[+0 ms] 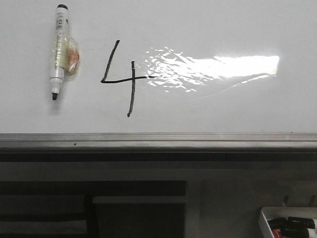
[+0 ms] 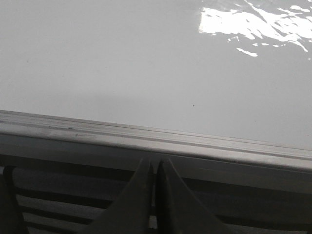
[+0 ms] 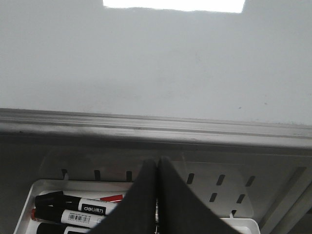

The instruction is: Write number 4 on whiteboard

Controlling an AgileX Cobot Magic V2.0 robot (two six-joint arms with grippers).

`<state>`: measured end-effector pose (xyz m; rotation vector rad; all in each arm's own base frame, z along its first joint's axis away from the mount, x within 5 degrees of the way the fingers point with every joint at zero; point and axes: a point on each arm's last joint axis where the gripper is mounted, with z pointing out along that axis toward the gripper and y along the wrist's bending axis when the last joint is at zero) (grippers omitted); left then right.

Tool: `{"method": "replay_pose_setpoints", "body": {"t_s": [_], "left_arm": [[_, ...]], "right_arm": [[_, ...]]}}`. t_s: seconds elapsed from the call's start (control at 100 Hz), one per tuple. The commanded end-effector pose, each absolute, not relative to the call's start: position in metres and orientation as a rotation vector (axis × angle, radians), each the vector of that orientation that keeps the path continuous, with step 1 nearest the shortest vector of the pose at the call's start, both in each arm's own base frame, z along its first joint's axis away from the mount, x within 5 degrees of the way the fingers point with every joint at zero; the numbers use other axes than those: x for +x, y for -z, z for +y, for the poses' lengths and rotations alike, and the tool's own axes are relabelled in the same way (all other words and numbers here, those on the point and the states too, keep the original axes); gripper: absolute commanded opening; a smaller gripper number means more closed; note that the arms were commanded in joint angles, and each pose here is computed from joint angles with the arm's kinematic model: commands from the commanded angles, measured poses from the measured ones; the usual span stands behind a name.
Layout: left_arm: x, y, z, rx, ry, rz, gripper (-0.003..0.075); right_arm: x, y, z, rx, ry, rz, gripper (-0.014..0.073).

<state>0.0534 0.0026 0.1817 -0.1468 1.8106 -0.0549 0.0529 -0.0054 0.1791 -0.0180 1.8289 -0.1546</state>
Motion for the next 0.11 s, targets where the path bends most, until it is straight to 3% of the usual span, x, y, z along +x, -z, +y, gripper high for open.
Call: {"method": "replay_pose_setpoints", "body": {"t_s": [0.0,0.1], "left_arm": [[0.0533,-0.1825,0.0020,-0.140,0.071,1.743,-0.0020],[0.0533,-0.1825,0.0020,-0.140,0.071,1.743,-0.0020]], "right_arm": [[0.0527,-0.1724,-0.0057,-0.016,0.162,1.822,-0.0061],[0.0527,-0.1724,-0.0057,-0.016,0.162,1.822,-0.0061]]}}
